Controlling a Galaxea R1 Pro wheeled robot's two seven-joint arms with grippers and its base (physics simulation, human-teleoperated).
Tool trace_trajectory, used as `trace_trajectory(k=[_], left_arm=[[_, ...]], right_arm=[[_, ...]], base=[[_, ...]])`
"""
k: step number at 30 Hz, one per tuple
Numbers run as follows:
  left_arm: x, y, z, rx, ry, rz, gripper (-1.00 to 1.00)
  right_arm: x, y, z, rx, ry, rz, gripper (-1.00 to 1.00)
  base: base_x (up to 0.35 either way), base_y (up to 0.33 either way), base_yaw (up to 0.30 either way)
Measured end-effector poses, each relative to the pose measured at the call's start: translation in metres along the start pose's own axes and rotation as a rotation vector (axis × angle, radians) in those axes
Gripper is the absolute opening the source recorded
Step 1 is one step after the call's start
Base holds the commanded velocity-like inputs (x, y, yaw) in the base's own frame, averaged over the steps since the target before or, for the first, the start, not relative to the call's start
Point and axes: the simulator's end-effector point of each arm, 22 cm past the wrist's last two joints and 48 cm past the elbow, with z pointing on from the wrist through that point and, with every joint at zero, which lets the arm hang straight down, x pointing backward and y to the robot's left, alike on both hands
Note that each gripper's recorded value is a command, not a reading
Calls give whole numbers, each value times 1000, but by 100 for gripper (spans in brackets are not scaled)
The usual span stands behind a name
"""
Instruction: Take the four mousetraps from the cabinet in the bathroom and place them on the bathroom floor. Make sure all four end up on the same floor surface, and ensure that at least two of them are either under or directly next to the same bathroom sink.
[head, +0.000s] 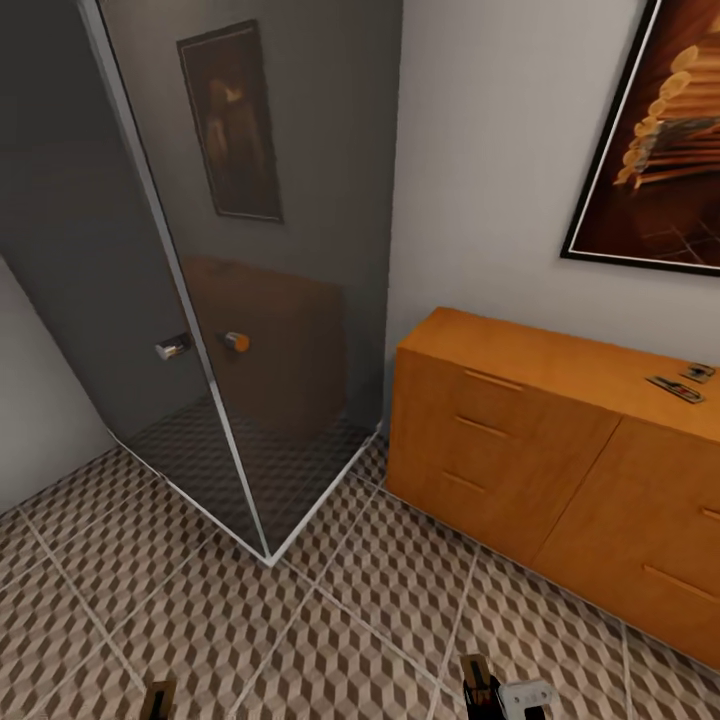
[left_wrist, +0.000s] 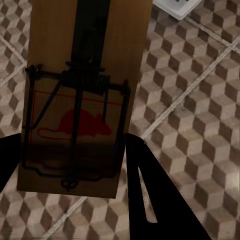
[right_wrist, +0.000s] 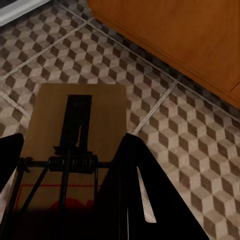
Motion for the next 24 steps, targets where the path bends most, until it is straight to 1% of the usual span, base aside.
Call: trace_trajectory(k=[24], left_arm=[[0, -1, 0, 1, 0, -1, -100]], right_arm=[[0, 1, 0, -2, 1, -2, -100]], base=[[0, 0, 205]])
